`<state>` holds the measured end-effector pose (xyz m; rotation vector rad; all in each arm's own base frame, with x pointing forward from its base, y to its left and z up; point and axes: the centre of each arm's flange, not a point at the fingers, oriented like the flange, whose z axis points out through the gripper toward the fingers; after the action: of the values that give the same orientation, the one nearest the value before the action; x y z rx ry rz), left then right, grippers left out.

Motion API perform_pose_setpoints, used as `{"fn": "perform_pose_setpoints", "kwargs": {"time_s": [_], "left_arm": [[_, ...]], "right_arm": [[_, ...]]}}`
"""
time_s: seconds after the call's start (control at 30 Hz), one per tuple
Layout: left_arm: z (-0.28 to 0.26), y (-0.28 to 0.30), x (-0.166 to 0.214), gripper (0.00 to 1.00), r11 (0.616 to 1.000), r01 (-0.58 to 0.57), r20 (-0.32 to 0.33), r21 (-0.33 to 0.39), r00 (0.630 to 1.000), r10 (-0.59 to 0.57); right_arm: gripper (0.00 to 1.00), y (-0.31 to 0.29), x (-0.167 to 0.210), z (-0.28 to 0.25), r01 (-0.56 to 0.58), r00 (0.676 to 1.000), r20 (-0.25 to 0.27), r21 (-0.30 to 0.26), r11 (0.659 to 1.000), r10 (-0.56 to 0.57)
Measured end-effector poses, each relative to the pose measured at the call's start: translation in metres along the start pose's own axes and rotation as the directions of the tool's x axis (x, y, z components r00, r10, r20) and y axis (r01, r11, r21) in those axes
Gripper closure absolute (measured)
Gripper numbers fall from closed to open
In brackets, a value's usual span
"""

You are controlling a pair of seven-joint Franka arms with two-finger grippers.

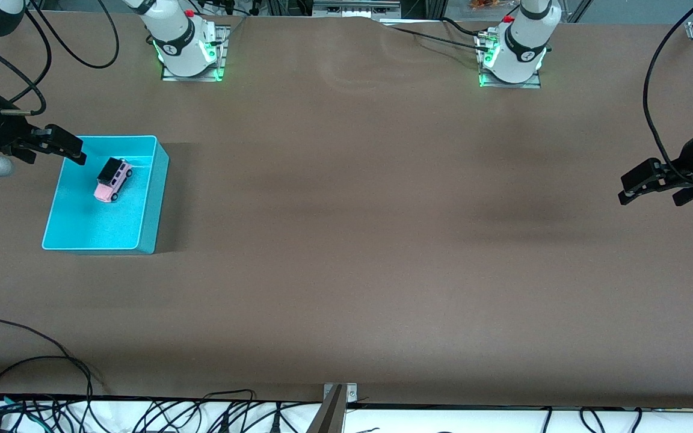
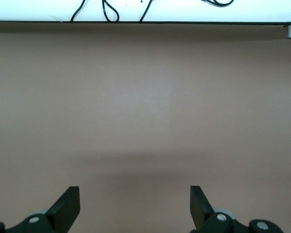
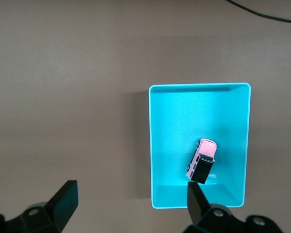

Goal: Wind and store pink jeep toy

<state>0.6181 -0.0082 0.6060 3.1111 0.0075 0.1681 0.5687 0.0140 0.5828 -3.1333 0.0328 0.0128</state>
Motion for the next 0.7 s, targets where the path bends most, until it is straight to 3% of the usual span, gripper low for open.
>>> {"fn": "perform_pose_setpoints", "kwargs": {"time_s": [0.7], "left_arm": [[0.0,0.001,0.0,0.0,1.0,-0.002,0.0,0.0,1.0,0.002]], "right_arm": [[0.0,0.012,0.001,0.0,-0.014,1.0,-0.003,0.0,1.0,0.014]]}}
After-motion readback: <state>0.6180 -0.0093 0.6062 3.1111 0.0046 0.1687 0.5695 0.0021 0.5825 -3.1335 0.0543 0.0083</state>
